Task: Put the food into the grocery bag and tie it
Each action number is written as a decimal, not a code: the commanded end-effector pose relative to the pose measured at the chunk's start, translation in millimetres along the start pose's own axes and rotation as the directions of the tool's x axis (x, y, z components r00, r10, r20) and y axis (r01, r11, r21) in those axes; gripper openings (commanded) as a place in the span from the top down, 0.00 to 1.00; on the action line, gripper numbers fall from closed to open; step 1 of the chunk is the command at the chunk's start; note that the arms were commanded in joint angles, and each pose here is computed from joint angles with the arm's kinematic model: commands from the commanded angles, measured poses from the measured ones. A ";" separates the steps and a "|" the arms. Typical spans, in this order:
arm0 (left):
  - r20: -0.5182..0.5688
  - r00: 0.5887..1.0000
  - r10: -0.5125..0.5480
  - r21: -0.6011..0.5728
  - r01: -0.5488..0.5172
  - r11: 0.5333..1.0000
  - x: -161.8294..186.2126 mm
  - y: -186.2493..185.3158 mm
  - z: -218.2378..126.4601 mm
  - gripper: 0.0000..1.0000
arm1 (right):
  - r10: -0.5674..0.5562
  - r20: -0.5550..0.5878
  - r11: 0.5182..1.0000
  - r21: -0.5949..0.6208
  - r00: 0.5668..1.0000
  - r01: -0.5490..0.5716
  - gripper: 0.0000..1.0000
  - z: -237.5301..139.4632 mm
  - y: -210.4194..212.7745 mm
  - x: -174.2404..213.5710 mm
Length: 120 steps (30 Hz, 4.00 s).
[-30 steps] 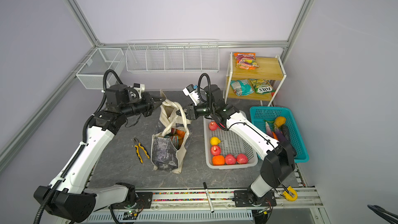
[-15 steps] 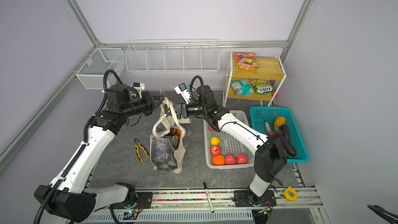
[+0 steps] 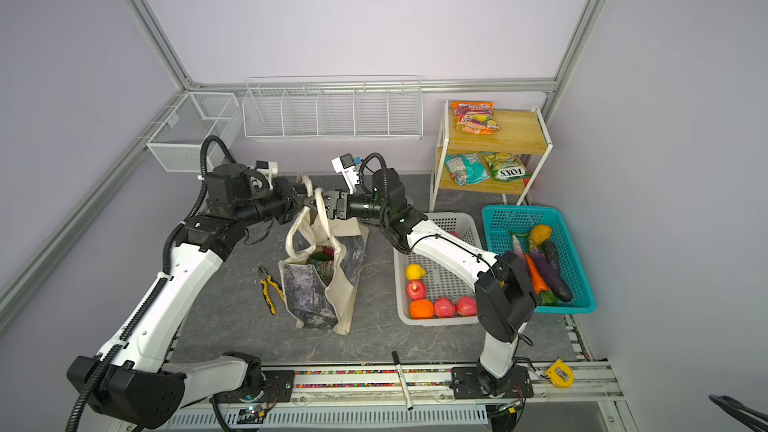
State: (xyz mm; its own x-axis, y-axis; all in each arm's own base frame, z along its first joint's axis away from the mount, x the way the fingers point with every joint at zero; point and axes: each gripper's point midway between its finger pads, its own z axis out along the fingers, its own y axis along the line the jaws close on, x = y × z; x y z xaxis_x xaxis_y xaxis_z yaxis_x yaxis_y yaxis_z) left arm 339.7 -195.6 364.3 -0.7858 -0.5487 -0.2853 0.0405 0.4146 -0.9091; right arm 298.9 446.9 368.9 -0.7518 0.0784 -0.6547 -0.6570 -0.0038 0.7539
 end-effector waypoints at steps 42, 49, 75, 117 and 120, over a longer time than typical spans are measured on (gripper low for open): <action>0.023 1.000 0.009 -0.015 -0.009 1.000 -12.2 4.6 -42.6 1.00 | -0.234 -0.152 0.774 0.569 0.960 0.278 0.93 -116.7 -78.2 4.7; 0.081 0.996 -0.021 -0.063 0.027 0.998 -22.6 22.0 -47.2 1.00 | -0.261 -0.033 0.659 0.724 0.965 0.203 0.93 -145.7 -92.6 -14.3; 0.489 0.872 0.014 -0.329 0.170 0.929 -95.9 87.5 -107.1 1.00 | -0.244 -0.053 0.441 0.883 0.968 0.159 0.93 -221.7 -94.6 7.9; 0.571 0.814 -0.102 -0.206 0.262 0.943 -149.3 130.0 -85.0 1.00 | -0.320 -0.253 0.567 0.721 0.913 0.398 0.93 -240.1 -93.6 56.5; 0.528 0.843 -0.106 -0.193 0.241 0.951 -137.6 121.2 -75.0 1.00 | -0.365 -0.326 0.586 0.647 0.872 0.488 0.93 -218.6 -87.0 56.5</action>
State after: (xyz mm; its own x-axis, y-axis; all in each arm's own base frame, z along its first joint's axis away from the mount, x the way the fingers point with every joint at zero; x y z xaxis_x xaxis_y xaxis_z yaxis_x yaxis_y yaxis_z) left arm 377.4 -68.9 285.3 -0.5871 -0.8020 -0.1095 -0.3240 0.3568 -0.8762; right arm 293.9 241.5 252.9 -0.4917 -0.1754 -0.8529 -0.6970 0.6664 0.2648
